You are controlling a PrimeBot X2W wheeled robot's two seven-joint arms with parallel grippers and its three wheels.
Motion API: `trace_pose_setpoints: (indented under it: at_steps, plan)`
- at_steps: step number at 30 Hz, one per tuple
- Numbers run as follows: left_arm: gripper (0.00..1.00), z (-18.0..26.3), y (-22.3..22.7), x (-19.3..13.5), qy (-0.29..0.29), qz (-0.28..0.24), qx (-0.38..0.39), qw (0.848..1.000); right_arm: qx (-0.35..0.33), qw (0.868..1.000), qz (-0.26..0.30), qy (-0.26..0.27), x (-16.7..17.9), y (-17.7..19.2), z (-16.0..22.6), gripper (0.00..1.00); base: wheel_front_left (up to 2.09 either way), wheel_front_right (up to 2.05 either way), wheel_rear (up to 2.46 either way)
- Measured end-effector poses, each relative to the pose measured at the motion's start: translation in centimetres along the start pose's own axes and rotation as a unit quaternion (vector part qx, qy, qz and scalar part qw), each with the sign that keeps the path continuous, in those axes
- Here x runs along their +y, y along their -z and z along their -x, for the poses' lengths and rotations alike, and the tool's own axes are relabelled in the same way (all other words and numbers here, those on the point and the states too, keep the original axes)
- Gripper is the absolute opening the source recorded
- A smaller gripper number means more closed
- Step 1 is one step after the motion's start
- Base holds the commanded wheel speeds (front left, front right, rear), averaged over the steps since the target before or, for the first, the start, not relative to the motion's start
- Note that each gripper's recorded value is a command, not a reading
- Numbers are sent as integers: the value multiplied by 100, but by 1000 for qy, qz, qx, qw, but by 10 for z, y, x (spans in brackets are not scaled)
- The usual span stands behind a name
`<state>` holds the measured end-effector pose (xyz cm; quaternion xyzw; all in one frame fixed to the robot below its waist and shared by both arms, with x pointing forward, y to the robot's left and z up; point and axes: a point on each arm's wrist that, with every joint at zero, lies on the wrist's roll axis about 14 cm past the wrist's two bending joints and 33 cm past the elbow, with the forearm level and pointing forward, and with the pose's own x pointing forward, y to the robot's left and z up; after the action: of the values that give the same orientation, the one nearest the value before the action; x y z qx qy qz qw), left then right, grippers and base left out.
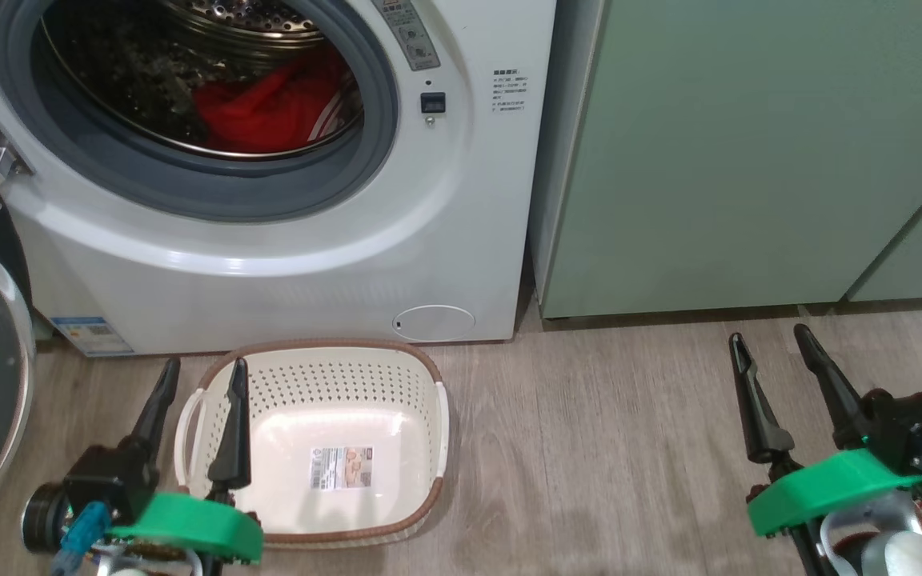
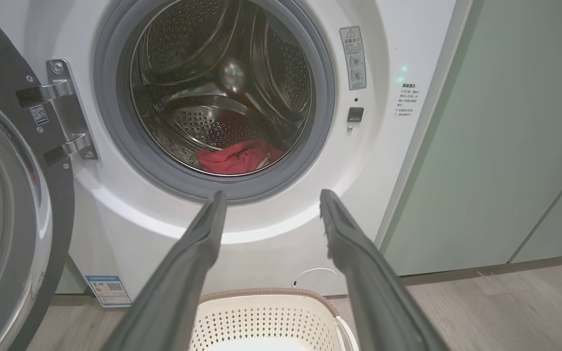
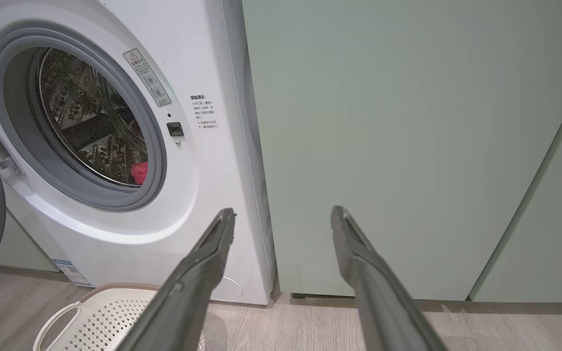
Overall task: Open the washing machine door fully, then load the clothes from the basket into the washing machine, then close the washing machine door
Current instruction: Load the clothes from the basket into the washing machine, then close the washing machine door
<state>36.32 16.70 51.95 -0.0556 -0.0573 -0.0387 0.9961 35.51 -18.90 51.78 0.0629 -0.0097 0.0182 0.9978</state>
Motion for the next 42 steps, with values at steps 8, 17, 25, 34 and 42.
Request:
trace_pose_setpoints:
  at_steps: [8, 17, 25, 34, 42]
  plan:
    - [100, 0, 8, 1, -1, -3, 12, 1000, 4, 1000, 0, 2, -1, 2, -1, 100, 0, 0, 0]
    - [100, 0, 11, 1, -1, -5, 17, 1000, 6, 1000, 0, 2, -1, 3, -1, 100, 0, 0, 0]
    - [100, 0, 12, 2, 0, -10, 18, 1000, 5, 1000, 0, 2, -1, 2, -1, 100, 0, 0, 0]
    - [100, 0, 11, 2, 0, -13, 17, 1000, 2, 1000, 0, 2, -1, 0, 0, 100, -20, 20, 0]
    - [100, 0, 9, 1, 2, -11, 13, 1000, -2, 1000, 0, 2, -1, -2, 0, 100, -135, 135, 0]
